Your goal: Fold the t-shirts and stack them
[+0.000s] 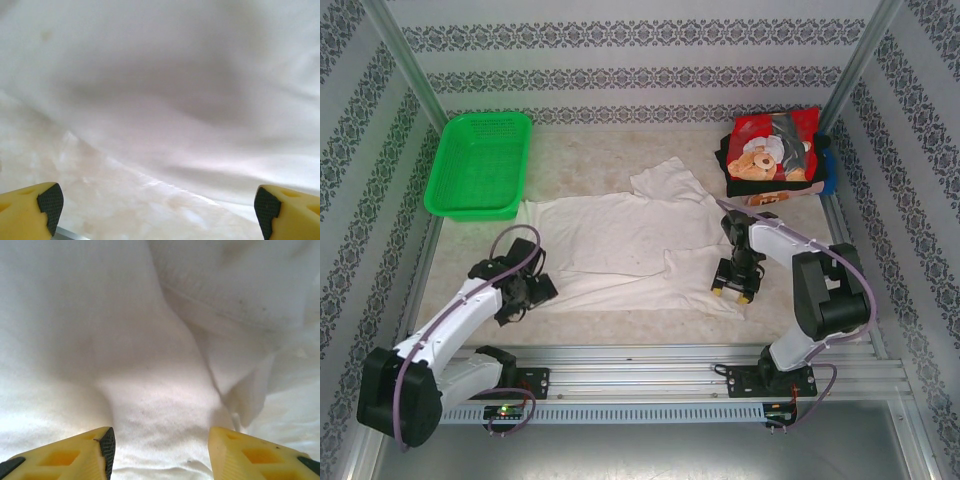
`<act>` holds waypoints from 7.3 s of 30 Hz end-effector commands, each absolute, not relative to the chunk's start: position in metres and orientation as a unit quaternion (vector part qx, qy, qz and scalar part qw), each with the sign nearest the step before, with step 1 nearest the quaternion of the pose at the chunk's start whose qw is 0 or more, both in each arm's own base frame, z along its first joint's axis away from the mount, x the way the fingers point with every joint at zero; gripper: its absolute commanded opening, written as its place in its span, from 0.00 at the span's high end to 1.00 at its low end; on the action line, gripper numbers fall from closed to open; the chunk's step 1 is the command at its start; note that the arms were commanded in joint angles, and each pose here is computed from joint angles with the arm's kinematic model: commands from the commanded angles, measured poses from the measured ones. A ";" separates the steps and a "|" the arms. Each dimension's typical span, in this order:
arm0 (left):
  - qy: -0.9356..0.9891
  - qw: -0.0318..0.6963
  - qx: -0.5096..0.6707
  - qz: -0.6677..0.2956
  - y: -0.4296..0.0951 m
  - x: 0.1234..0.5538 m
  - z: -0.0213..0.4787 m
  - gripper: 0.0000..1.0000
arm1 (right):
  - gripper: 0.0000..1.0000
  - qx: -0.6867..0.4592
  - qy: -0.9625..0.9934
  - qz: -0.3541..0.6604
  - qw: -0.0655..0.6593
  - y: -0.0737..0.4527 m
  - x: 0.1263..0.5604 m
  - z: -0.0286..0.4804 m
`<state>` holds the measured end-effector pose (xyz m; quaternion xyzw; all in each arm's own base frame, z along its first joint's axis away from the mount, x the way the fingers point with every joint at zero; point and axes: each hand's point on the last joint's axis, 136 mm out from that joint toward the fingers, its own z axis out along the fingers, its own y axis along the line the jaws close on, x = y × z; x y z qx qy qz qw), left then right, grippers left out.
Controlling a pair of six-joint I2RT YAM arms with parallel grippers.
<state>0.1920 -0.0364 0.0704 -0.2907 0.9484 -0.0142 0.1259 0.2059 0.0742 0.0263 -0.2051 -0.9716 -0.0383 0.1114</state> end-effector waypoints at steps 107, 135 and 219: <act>0.961 0.156 -0.229 0.009 0.013 0.489 0.013 0.76 | 0.02 -0.093 -0.960 -0.184 -0.187 0.079 0.491 0.169; 0.934 0.274 -0.207 -0.102 -0.017 0.488 0.125 1.00 | 0.17 -0.128 -0.945 -0.208 -0.217 0.099 0.618 0.078; 0.901 0.352 -0.188 -0.167 -0.019 0.474 0.198 1.00 | 1.00 -0.153 -0.901 -0.206 -0.349 0.056 0.638 0.163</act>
